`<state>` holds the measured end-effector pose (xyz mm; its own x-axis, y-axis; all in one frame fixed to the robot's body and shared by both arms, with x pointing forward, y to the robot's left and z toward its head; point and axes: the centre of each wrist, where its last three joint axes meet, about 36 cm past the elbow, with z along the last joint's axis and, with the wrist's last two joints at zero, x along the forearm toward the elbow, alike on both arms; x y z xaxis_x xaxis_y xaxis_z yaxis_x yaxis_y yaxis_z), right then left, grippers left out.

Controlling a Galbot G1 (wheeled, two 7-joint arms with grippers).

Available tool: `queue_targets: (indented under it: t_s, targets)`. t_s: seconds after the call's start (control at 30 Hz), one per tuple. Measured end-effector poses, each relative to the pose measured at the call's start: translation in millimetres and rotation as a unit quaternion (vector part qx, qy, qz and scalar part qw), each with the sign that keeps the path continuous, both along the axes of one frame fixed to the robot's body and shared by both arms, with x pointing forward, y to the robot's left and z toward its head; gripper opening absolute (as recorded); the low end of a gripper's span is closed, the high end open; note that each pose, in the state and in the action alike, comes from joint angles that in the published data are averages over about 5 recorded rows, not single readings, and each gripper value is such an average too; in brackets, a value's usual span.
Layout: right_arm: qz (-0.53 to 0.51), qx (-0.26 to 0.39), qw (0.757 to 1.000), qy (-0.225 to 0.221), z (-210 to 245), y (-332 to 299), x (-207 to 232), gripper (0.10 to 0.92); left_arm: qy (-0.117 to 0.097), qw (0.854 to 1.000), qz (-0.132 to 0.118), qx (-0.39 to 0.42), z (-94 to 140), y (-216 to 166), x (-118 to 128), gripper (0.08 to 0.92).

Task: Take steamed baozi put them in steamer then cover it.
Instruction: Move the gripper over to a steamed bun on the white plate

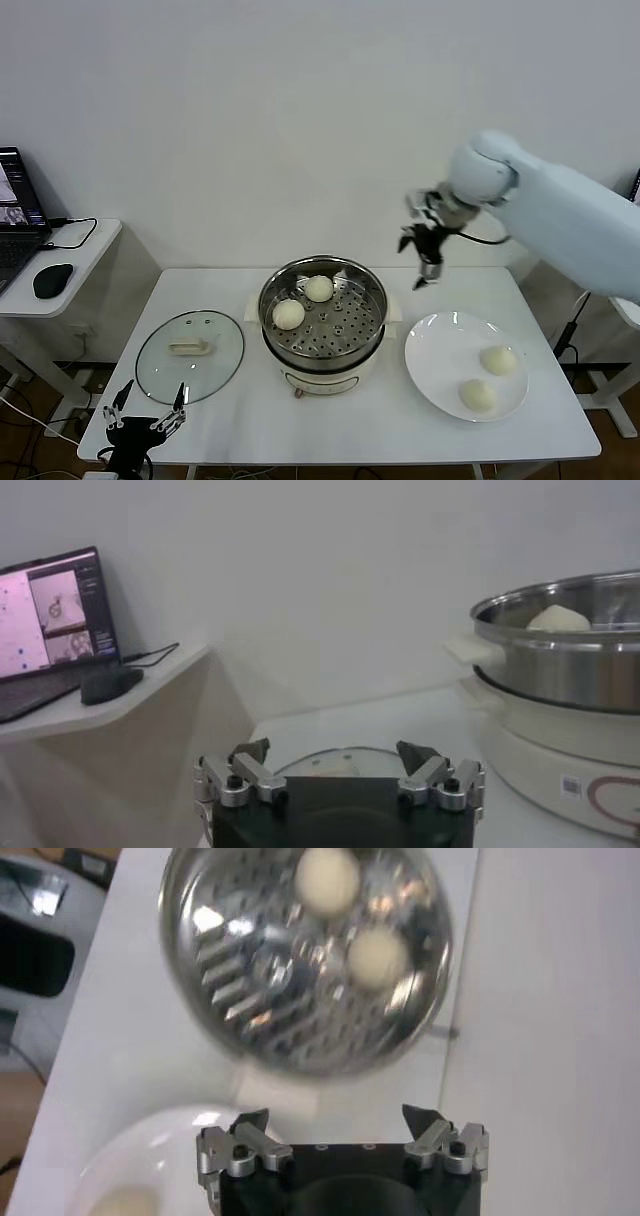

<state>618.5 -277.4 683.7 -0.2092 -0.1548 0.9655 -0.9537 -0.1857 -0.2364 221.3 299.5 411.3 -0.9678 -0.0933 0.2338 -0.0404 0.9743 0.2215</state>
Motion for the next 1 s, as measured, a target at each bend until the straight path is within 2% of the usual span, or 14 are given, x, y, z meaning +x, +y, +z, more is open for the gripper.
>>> queue_targets:
  t_s: [0.43, 1.0]
  targets:
    - [-0.02, -0.042, 0.997, 0.054, -93, -53, -43, 0.823, 0.013, 1.0, -0.003, 0.0, -6, -2, -5, 0.823]
    - [-0.028, -0.076, 0.992, 0.097, -163, -67, -63, 0.823, 0.021, 1.0, 0.002, 0.0, -13, 1, -5, 0.823]
